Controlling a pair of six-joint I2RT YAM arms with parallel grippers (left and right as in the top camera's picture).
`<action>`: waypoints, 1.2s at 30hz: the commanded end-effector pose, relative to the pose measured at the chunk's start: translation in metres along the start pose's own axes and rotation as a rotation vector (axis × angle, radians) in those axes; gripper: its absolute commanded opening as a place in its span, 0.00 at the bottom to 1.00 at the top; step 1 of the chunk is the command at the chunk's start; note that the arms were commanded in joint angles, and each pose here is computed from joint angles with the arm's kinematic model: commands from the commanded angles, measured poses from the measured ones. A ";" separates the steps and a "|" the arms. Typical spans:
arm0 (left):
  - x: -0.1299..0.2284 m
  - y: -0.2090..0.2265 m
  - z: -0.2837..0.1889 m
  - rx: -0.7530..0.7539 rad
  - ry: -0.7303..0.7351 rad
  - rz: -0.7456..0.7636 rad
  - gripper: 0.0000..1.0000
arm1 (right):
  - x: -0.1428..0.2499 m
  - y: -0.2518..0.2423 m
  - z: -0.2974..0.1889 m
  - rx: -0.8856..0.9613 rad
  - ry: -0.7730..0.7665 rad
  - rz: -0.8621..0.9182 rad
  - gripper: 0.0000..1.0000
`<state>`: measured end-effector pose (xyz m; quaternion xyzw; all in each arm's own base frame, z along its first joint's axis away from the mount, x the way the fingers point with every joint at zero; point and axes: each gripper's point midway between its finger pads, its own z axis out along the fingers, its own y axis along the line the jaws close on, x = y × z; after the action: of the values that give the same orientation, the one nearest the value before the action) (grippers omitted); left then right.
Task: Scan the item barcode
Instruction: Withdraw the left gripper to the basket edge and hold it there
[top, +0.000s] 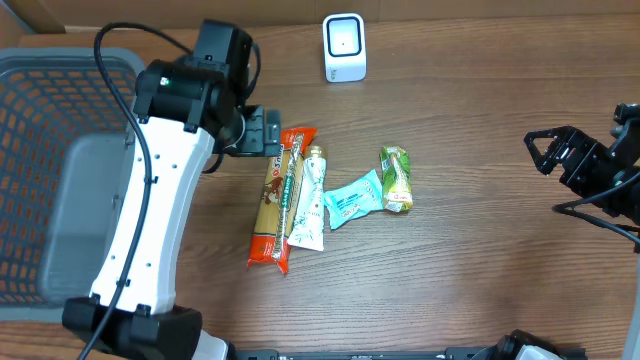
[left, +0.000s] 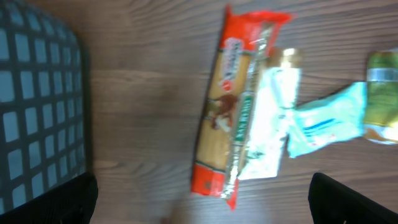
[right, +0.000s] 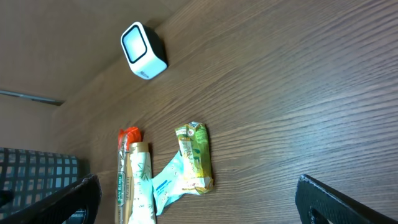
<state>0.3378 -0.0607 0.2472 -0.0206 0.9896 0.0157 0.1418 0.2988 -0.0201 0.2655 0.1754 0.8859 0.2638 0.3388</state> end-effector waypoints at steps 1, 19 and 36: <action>0.005 0.020 0.020 -0.003 0.041 -0.054 0.99 | -0.006 0.007 -0.006 -0.011 -0.025 -0.027 1.00; 0.015 0.090 0.043 0.071 0.106 -0.079 1.00 | -0.002 -0.002 0.004 -0.001 0.025 0.012 1.00; 0.031 0.147 0.041 0.056 0.127 -0.011 0.99 | -0.002 -0.002 0.004 -0.001 0.024 0.011 1.00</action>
<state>0.3191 0.0830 0.2021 -0.0460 0.9953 -0.0198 0.0832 0.3007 -0.0210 0.2532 0.1864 0.8913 0.2695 0.3133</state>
